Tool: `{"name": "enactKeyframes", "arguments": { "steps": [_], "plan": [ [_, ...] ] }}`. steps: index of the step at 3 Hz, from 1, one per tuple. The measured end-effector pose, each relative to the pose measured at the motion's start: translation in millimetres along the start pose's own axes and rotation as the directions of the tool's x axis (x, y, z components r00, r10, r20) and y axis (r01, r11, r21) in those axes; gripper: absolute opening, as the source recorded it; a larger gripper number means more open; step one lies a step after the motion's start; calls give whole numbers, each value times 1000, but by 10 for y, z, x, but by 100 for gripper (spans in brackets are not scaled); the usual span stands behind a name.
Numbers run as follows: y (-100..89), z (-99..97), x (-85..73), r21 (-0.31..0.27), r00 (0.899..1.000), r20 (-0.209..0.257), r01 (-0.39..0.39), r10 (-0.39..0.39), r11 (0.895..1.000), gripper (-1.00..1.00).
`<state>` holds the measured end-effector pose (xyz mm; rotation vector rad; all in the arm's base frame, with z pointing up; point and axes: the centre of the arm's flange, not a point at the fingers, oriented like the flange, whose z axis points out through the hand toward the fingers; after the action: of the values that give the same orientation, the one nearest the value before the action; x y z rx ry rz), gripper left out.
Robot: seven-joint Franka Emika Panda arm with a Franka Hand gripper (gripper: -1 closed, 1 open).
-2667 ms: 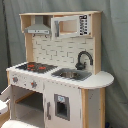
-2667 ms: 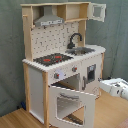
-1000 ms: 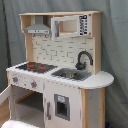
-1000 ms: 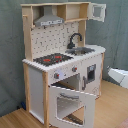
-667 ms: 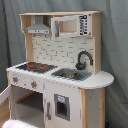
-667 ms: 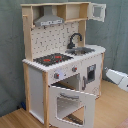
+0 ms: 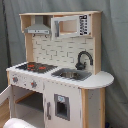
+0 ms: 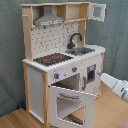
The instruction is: Play with the kitchen
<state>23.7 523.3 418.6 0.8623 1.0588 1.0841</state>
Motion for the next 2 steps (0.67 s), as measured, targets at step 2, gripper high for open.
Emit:
{"name": "enactKeyframes", "arguments": {
  "steps": [2],
  "plan": [
    [-46,11,428,-16,995,-41,-94,93,995,100]
  ]
}}
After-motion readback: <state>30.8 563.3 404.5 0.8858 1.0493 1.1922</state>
